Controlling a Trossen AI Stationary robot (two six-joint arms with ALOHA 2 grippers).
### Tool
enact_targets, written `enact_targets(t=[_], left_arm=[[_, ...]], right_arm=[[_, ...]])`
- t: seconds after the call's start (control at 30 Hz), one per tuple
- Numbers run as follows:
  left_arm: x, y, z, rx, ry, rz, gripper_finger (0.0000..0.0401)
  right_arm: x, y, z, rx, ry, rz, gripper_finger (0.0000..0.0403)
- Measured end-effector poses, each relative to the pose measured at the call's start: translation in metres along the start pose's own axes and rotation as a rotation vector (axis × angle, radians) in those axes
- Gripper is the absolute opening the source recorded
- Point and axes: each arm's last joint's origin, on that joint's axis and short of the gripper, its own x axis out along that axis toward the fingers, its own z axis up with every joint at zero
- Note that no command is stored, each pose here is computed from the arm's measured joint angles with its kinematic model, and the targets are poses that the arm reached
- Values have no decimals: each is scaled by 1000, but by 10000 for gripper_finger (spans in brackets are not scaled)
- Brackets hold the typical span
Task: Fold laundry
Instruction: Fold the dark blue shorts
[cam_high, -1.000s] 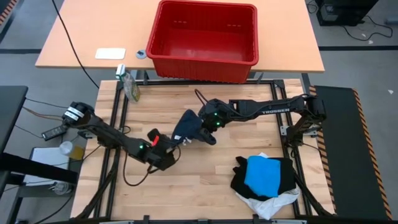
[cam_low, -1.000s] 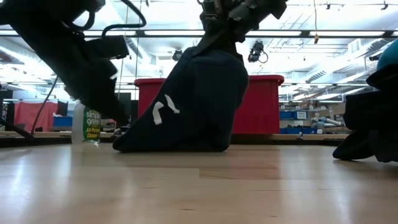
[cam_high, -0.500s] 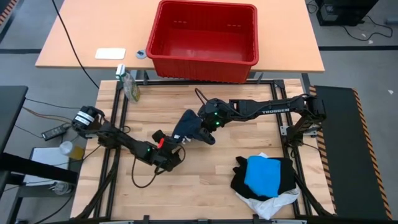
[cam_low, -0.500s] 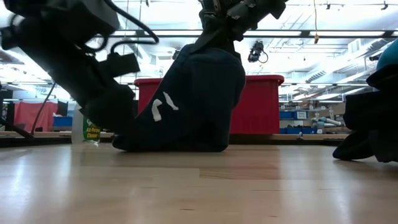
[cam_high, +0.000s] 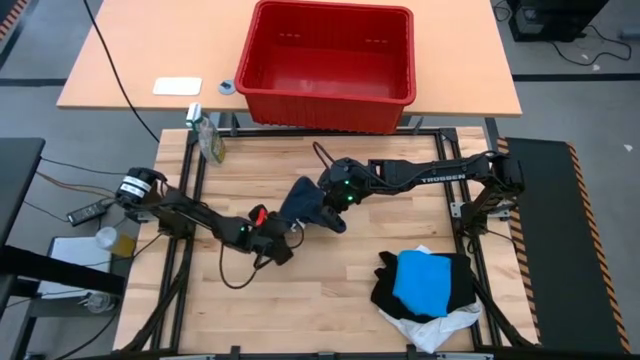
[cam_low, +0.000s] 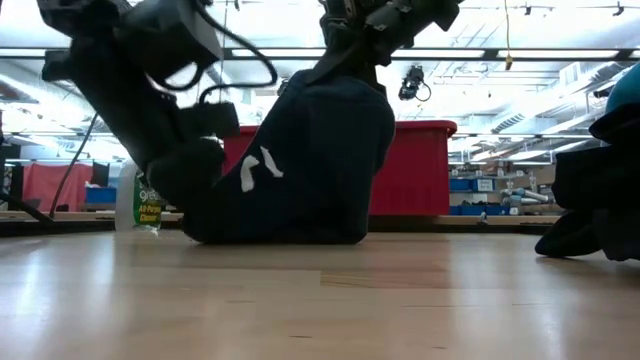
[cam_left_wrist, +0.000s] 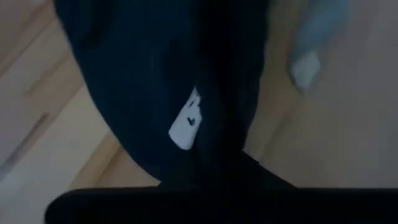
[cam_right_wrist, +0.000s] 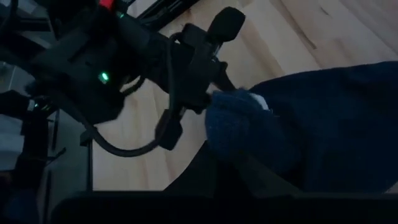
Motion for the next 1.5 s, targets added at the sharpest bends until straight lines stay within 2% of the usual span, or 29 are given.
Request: enact_targets(t=[0.13,0.3,0.47,0.6,0.67,0.73,0.87,0.93,1.1,1.2,1.27,1.3,1.4,1.5], left_arm=[[-20,0,9,51,-45,-70,16],[-64,6,39,224,-144,-266,9],[-105,35,72,262,-195,-278,7],[-125,53,94,375,-263,-291,6],[-123,60,102,429,-276,-264,6],[-114,70,105,467,-255,-211,6],[-96,101,113,531,-186,-81,6],[-94,118,122,576,-186,-10,5],[-116,158,166,672,-286,238,5],[-142,173,191,671,-363,344,5],[-157,178,203,620,-426,361,5],[-162,178,203,594,-431,332,5],[-154,171,187,548,-319,126,5],[-129,148,162,454,-222,-98,4]], right_arm=[[-1,-2,2,-41,24,54,18],[-13,1,9,-179,-1,162,18],[-41,-4,23,-220,-68,220,18],[-63,-4,29,-392,-127,223,18],[-64,-6,30,-488,-153,177,18],[-59,-14,31,-534,-158,95,18],[-54,-38,38,-534,-158,-26,20],[-56,-47,43,-541,-187,-148,20],[-73,-54,61,-684,-362,-546,20],[-90,-45,71,-744,-496,-652,20],[-97,-38,72,-766,-524,-649,20],[-99,-37,70,-778,-509,-623,20],[-94,-38,57,-755,-367,-443,20],[-77,-41,37,-663,-178,-226,20]])
